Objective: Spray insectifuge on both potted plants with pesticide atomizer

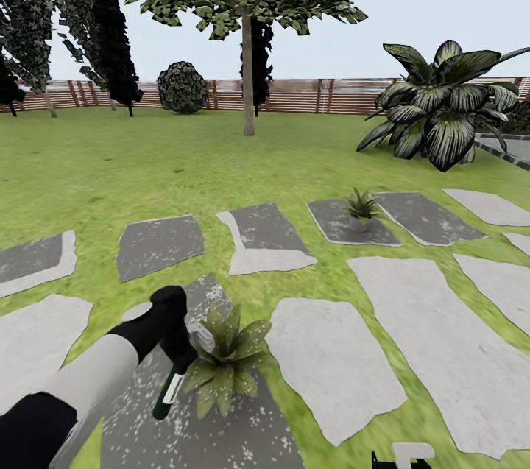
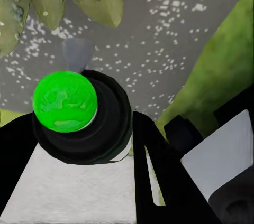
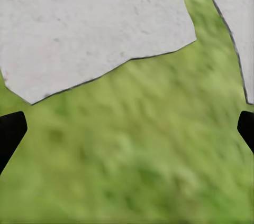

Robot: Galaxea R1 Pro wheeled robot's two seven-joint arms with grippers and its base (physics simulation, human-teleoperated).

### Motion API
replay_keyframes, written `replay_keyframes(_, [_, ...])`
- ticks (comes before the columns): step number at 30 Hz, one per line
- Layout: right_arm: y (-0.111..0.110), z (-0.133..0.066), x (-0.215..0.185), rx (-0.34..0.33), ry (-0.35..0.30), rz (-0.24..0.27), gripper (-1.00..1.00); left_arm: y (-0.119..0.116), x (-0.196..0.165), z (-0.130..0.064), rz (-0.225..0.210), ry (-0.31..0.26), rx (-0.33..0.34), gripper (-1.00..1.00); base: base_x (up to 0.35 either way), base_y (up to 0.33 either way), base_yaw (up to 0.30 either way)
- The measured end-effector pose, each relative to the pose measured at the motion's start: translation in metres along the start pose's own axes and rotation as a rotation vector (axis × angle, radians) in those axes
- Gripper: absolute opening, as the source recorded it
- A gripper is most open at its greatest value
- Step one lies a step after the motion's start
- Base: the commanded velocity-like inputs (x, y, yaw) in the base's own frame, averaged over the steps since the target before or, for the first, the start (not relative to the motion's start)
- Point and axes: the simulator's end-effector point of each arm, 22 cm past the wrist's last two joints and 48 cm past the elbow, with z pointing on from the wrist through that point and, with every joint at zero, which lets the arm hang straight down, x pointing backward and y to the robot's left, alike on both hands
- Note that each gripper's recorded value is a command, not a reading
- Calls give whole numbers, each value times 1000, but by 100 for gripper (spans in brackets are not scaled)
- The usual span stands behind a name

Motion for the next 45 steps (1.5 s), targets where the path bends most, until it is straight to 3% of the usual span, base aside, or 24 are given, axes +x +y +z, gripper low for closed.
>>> replay_keyframes(6, [0, 0, 0, 0, 0, 0, 100, 2, 17, 7, 10, 56, -9, -100, 0, 0, 0])
replay_keyframes(10, [1, 0, 0, -1, 0, 0, 100, 2, 19, 9, 34, 57, -4, -100, 0, 0, 0])
replay_keyframes(12, [0, 0, 0, 0, 0, 0, 100, -3, 30, 22, 38, 78, 11, -100, 0, 0, 0])
replay_keyframes(13, [1, 0, 0, -1, 0, 0, 100, -11, 48, 41, 38, 113, 27, -100, 0, 0, 0])
replay_keyframes(16, [0, 0, -1, 0, -2, 0, 100, -17, 53, 48, 38, 125, 38, -100, 0, 0, 0])
replay_keyframes(21, [1, 0, -1, -4, -2, 0, 100, -16, 49, 46, 41, 114, 28, -100, 0, 0, 0])
replay_keyframes(26, [3, 0, -2, -4, -4, 4, 100, 0, 51, 48, 26, 113, -34, -100, 0, 0, 2])
replay_keyframes(45, [5, 0, -3, -3, -7, 8, 100, -2, 51, 52, 17, 120, -34, -100, 0, -134, 155])
